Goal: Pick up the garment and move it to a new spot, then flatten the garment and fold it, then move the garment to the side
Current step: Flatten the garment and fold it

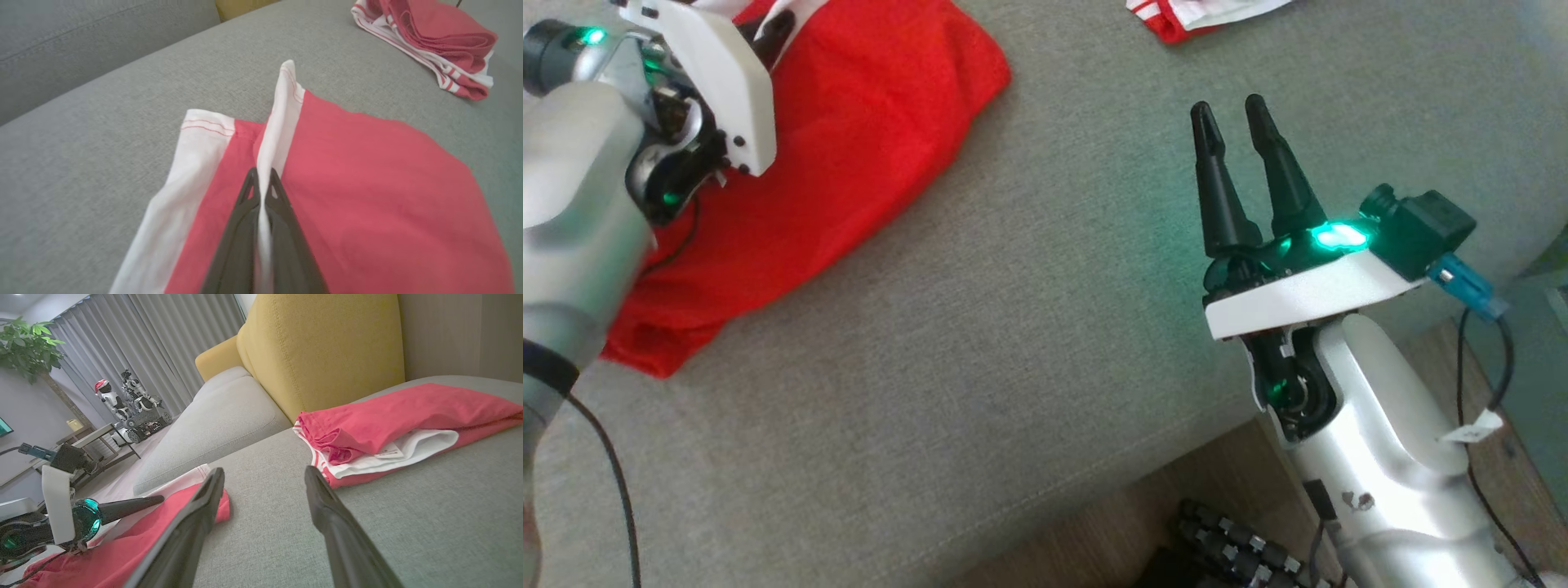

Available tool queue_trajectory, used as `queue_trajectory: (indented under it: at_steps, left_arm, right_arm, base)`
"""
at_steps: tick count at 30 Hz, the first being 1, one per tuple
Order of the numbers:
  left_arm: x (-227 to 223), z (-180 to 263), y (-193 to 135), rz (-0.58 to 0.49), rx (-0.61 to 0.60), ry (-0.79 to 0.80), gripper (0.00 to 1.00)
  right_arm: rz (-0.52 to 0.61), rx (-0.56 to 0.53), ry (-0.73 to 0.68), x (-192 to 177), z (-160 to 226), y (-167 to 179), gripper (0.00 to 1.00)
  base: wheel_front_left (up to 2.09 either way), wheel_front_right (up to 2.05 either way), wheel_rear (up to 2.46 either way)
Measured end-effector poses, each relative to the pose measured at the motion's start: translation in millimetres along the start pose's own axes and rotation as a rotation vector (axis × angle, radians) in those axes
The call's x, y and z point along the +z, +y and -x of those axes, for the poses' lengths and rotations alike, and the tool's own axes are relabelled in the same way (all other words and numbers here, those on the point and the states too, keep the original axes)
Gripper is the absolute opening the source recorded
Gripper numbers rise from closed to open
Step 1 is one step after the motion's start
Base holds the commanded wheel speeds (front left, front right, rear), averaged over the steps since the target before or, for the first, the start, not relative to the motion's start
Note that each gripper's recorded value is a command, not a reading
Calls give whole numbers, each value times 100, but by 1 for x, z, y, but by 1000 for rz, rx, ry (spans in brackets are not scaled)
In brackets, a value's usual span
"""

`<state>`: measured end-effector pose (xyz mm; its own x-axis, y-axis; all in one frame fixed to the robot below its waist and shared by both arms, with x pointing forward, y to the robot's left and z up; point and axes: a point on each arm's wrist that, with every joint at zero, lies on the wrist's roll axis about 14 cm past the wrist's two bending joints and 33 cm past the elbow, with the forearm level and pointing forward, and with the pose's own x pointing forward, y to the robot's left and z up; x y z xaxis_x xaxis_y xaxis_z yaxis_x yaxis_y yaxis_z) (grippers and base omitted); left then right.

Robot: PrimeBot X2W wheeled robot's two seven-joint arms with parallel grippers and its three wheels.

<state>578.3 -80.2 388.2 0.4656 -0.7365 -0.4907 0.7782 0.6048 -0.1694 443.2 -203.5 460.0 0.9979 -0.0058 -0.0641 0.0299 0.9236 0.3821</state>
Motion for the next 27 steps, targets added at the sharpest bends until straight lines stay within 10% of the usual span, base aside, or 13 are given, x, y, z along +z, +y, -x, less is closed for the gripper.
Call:
queue_trajectory:
  at_steps: [19,21,27]
  left_arm:
    - [11,36,61,-29,194,-1,0]
    - [6,36,64,-31,203,11,89]
    - [3,32,59,-28,201,9,100]
  right_arm:
    - [-10,32,2,-1,-3,12,100]
    - [-10,30,4,-1,-3,11,100]
    - [-12,30,7,-3,-5,11,100]
  base:
    - [0,0,0]
    - [0,0,0]
    - [0,0,0]
